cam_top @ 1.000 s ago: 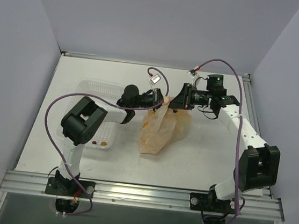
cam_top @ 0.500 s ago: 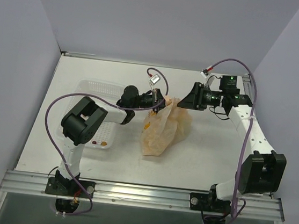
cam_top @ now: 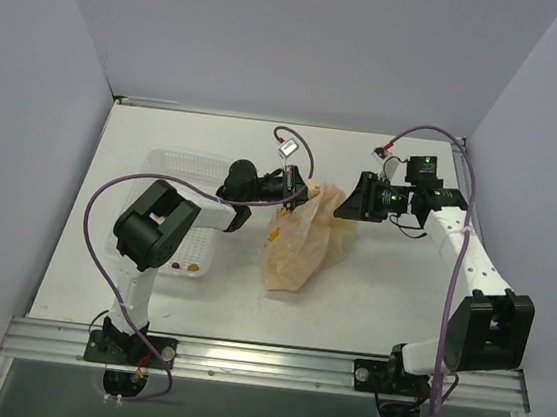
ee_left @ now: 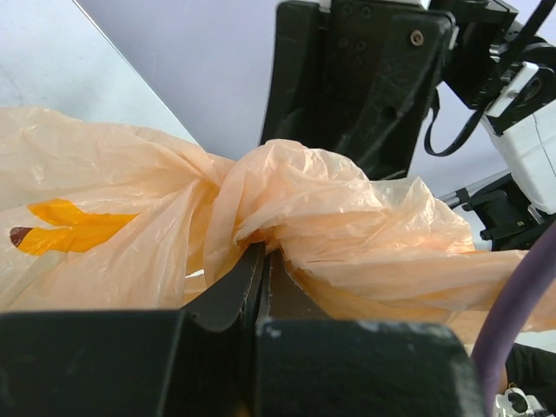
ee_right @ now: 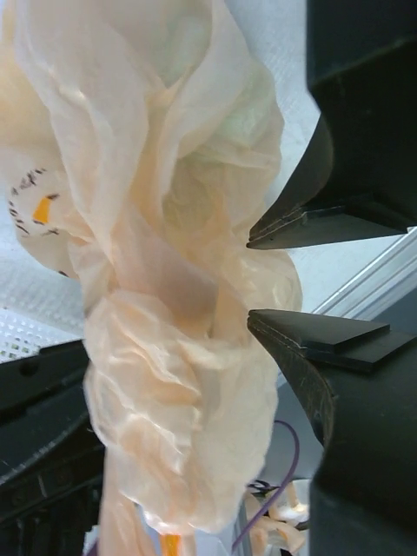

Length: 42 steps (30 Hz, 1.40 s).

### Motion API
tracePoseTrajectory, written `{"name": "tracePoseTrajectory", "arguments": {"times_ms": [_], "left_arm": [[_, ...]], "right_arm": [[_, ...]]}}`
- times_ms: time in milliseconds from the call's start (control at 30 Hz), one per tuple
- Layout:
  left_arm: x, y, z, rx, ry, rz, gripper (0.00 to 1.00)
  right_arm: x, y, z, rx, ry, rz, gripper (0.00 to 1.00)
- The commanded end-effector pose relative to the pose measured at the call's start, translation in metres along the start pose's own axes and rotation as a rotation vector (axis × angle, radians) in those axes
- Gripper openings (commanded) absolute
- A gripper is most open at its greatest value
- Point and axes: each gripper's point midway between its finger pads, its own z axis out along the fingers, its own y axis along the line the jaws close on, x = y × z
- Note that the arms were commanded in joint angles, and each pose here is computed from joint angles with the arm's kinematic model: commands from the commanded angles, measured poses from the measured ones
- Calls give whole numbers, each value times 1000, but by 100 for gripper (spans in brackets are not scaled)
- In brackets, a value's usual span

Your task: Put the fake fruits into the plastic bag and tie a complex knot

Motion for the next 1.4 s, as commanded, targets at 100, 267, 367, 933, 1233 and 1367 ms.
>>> {"name": "tracePoseTrajectory", "arguments": {"times_ms": [100,267,367,933,1233,1367], "left_arm": [[-1,-27,-3,77,3,85,0],[3,-29,-1,91,15,88,0],[4,-31,1,104,17,93,0],[10,-45,-1,188,33,174,0],[21,-61,-13,259,44,187,0],[9,-58,-10,244,23,198,0]], "right_arm": [[-40,10,19,-68,-115,-35,36],[-37,29,33,-138,-76,-39,43],[-32,34,40,-154,-59,-38,46],[-70,56,54,-207,-180,-22,44],[-47,65,52,-224,-137,-88,60],[-33,54,36,-177,-92,-90,65]]}}
